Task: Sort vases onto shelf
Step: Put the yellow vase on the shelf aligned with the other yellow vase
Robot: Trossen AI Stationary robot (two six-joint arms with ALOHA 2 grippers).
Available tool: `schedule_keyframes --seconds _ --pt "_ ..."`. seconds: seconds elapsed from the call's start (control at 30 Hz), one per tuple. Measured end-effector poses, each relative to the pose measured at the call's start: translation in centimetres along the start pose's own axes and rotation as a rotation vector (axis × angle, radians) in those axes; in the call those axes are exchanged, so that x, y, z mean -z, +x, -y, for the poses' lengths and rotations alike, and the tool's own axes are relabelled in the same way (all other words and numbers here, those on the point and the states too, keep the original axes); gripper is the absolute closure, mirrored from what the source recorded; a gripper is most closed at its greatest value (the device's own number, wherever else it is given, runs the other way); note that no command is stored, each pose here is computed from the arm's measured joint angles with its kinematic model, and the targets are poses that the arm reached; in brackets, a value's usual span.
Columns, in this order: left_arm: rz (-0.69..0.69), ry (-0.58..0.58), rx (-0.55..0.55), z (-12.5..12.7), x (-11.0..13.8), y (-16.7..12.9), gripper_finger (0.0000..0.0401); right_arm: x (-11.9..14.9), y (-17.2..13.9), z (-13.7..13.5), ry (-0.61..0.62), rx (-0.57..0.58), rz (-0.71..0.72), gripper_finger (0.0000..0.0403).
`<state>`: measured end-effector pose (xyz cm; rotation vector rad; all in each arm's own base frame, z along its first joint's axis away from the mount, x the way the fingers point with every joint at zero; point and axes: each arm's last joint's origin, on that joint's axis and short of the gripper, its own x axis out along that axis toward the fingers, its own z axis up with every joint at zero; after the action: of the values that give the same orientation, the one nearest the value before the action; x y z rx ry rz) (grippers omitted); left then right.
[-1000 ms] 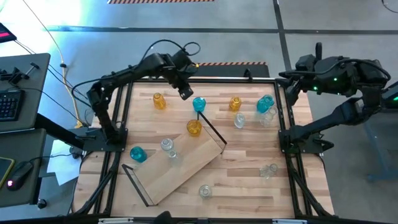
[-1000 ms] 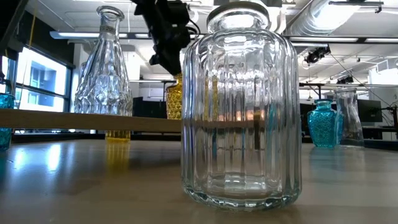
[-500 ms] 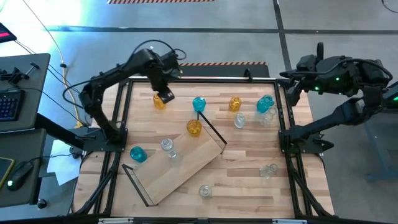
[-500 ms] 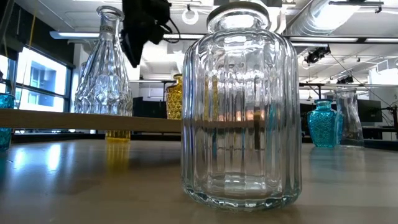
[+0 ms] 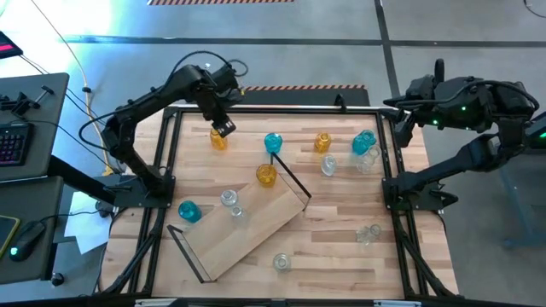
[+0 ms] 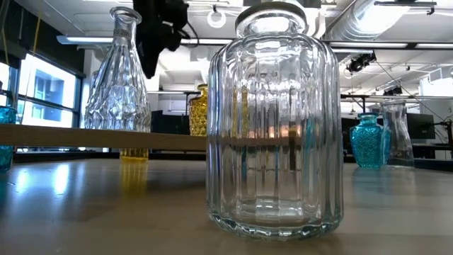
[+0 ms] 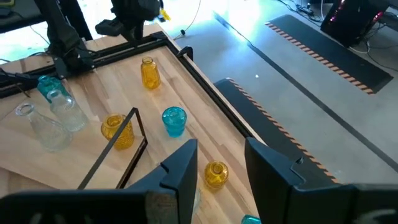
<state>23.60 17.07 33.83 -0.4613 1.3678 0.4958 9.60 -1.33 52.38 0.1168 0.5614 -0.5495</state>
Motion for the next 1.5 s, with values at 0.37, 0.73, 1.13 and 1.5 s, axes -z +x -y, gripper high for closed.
schedule_keyframes --seconds 0.37,0.73,1.13,1.5 --pt "0.008 0.037 0.078 0.6 2.2 3.8 0.0213 0.0 0.0 0.0 -0.006 -0.018 -0.004 0.0285" --pt "0.104 0.225 0.061 0.2 4.4 1.8 0.0178 0.0 -0.1 0.0 -0.001 -0.026 -0.006 0.0285" --pt "0.093 0.345 0.001 -1.1 5.3 2.0 0.0181 0.2 -0.4 0.1 -0.022 -0.056 -0.005 0.0285" --pt "0.104 0.302 -0.015 -1.8 5.3 5.3 0.0181 0.2 -0.4 0.1 -0.002 -0.056 -0.005 0.0285"
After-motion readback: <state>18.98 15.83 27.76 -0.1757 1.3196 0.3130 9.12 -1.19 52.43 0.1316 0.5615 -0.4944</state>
